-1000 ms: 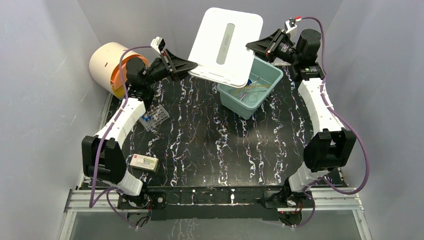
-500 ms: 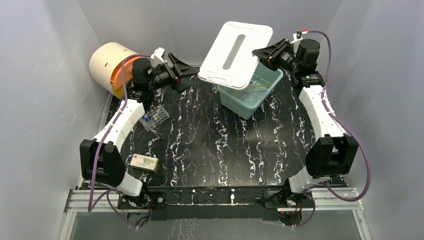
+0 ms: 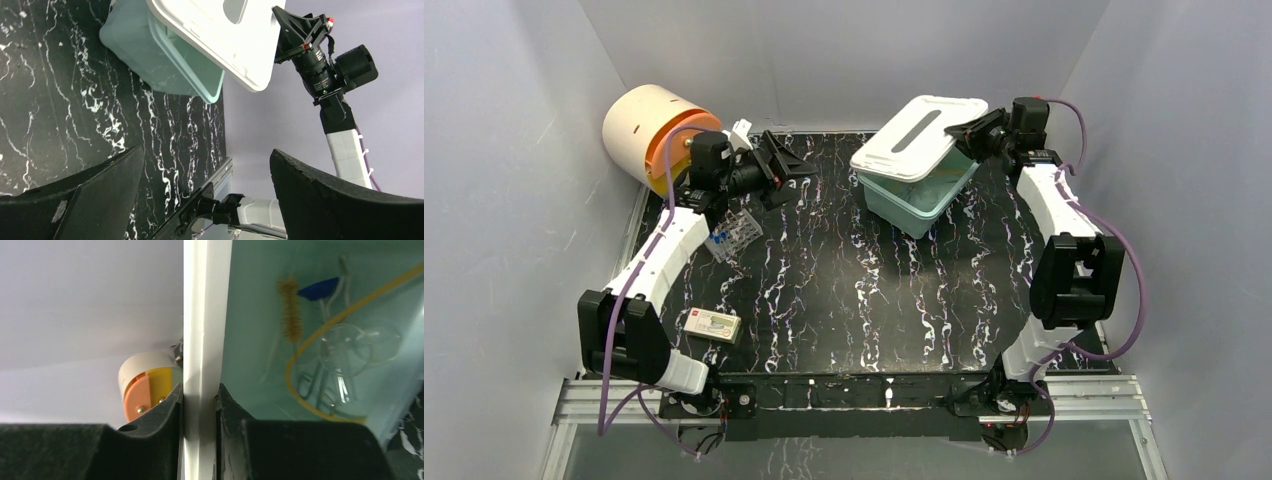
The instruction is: Organize the chemistry lab equipment
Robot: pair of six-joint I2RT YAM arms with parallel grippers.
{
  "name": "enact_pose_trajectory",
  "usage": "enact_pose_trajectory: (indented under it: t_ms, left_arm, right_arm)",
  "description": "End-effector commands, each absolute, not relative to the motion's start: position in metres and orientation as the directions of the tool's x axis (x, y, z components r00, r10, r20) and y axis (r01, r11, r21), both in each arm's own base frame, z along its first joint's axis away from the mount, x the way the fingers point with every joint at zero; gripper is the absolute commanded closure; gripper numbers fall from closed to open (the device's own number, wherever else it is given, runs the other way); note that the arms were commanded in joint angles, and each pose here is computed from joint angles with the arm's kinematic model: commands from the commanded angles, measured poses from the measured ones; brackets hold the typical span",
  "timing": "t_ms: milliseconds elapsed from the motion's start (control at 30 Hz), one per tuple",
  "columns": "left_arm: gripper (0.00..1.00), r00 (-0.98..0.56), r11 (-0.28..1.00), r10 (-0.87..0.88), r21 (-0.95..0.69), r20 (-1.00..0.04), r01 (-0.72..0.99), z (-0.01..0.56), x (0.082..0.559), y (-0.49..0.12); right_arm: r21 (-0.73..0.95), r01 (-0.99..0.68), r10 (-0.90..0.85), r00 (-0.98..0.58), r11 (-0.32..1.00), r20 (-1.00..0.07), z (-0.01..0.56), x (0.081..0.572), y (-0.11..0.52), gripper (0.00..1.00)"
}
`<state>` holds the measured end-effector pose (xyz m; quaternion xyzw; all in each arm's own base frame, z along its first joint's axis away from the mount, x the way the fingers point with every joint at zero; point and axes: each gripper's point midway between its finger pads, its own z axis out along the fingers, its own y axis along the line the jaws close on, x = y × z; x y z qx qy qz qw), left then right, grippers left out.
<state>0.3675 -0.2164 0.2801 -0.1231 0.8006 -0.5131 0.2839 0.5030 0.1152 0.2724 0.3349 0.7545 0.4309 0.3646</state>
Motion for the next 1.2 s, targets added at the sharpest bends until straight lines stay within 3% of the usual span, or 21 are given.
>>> enact_pose_trajectory:
  t_ms: [0,367,800,1167]
  left_arm:
    - [0.04,-0.815,0.453,-0.47,-0.885,-0.34,0.107,0.28,0.354,-0.212]
    - [0.04,-0.832,0.446,-0.454,-0.89,-0.319,0.098,0.274,0.352,-0.215]
    - [0.04,-0.84,0.444,-0.45,-0.892,-0.303,0.084,0.268,0.35,-0.215]
    - [0.04,-0.843,0.438,-0.448,-0.895,-0.299,0.085,0.27,0.348,-0.216]
  right_arm:
    - [0.901,0.149,0.832,-0.468,0.407,-0.298,0.284,0.504,0.105,0.94]
    - [0.898,0.146,0.828,-0.469,0.415,-0.307,0.252,0.5,0.079,0.9]
    - [0.907,0.047,0.799,-0.495,0.418,-0.342,0.26,0.488,0.082,0.9]
    - [0.902,0.086,0.816,-0.469,0.423,-0.338,0.244,0.48,0.074,0.86]
